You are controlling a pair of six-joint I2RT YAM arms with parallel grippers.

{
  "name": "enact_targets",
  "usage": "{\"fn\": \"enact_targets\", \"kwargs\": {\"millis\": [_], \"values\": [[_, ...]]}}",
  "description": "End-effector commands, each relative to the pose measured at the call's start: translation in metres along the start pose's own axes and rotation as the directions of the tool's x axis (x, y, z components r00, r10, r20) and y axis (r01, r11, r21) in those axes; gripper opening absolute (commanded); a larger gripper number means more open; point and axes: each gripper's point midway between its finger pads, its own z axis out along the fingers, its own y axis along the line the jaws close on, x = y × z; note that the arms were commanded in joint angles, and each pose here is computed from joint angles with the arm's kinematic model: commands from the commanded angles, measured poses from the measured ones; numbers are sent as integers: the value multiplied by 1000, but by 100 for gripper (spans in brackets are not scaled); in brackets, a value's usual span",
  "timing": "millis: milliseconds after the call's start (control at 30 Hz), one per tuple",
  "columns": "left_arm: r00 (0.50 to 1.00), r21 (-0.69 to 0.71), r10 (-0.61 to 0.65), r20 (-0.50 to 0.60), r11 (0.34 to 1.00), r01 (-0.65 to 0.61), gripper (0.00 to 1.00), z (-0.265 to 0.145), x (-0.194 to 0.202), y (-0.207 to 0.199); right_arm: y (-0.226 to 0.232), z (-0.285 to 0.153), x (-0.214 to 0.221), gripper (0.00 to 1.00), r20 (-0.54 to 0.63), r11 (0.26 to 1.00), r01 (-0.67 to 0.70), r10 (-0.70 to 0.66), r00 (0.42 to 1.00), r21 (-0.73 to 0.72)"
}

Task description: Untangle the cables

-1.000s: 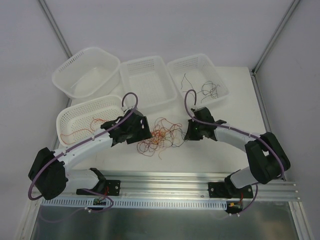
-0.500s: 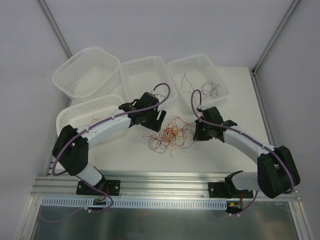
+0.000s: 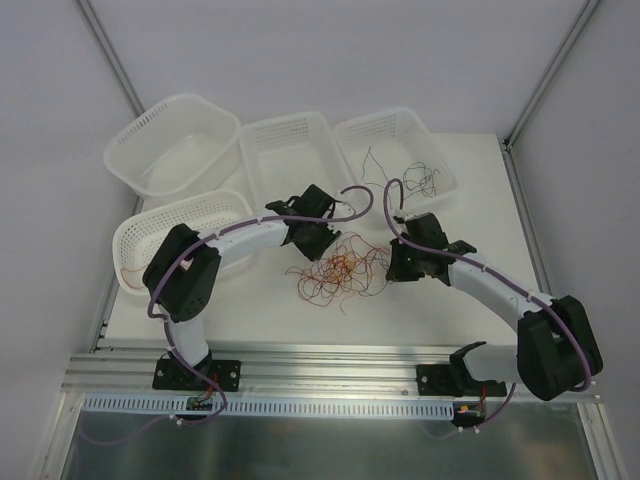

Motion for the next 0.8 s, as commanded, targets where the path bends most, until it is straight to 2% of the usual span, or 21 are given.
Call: {"fn": "enact_targets", "kwargs": {"millis": [0, 67, 167, 200, 333, 433, 533, 767], "values": [[997, 53, 61, 55, 997, -64, 29, 6, -20, -10, 10, -10, -14, 1, 47, 999, -9, 11, 999, -38], [996, 71, 57, 69, 996, -62, 22, 7, -23, -13, 10, -12, -13, 1, 54, 999, -16, 18, 998, -40], [996, 70, 43, 80, 996, -48, 1, 5, -26, -14, 9, -14, -11, 1, 67, 999, -25, 27, 997, -36], [995, 69, 34, 91, 997, -41, 0, 1, -29, -14, 9, -15, -10, 1, 66, 999, -26, 28, 997, -33], [991, 5, -16, 130, 1000, 15, 0, -19, -34, -5, -2, -20, -7, 1, 77, 999, -49, 48, 996, 9], [979, -112, -81, 188, 988, 103, 0, -49, -35, 13, -15, -24, -4, 1, 79, 993, -102, 97, 992, 54], [954, -230, -158, 256, 948, 219, 0, -90, -31, 32, -29, -29, -2, 1, 89, 983, -162, 155, 984, 85], [861, -322, -262, 436, 848, 422, 0, -191, -25, 52, -58, -45, 0, 1, 139, 954, -266, 247, 959, 140]]}}
